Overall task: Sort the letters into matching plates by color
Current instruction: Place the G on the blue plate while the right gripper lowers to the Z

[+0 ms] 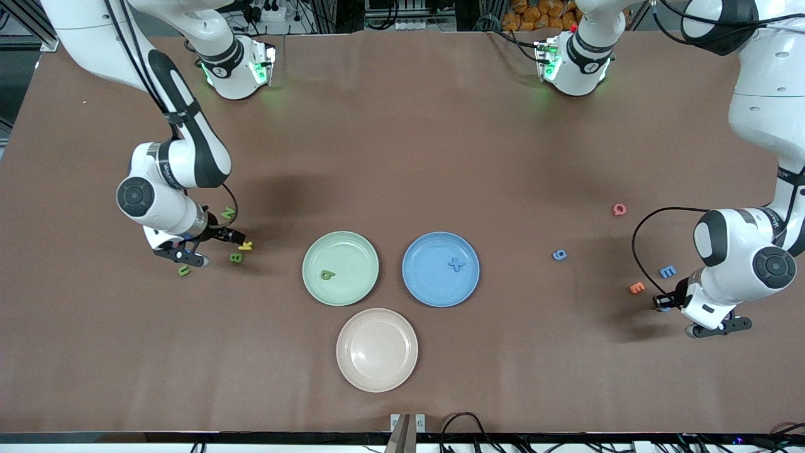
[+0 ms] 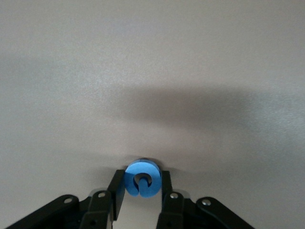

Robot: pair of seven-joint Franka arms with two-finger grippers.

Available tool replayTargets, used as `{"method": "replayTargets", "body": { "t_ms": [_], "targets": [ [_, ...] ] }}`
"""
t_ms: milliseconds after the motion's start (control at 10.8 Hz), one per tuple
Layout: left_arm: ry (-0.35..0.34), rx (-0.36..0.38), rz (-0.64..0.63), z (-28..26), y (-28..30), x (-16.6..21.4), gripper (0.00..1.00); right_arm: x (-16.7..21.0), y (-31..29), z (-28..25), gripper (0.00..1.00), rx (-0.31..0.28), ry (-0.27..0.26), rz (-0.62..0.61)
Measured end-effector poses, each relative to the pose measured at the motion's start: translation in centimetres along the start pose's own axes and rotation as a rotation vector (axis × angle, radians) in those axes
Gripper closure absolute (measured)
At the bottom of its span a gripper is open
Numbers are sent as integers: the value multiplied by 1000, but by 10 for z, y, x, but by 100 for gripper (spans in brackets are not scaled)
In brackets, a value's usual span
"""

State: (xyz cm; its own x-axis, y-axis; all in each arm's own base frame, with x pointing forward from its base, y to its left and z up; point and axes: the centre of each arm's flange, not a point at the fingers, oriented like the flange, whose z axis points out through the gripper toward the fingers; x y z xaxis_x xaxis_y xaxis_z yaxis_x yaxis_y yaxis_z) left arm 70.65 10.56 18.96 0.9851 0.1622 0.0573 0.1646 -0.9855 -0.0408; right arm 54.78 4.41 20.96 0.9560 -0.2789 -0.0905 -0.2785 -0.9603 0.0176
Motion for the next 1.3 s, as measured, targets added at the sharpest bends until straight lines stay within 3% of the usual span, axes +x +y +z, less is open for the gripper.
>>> {"method": "replayTargets", "body": {
  "t_ms": [370, 648, 1296],
  "targets": [
    [8, -7, -32, -11, 23, 3, 66, -18, 27, 18, 0, 4, 17, 12],
    [-31, 7, -88, -23, 64, -3, 66, -37, 46, 22, 0, 3, 11, -9],
    [-139, 28, -238, -53, 210, -46, 66, -66, 60, 38, 0, 3, 10, -29]
  ]
}}
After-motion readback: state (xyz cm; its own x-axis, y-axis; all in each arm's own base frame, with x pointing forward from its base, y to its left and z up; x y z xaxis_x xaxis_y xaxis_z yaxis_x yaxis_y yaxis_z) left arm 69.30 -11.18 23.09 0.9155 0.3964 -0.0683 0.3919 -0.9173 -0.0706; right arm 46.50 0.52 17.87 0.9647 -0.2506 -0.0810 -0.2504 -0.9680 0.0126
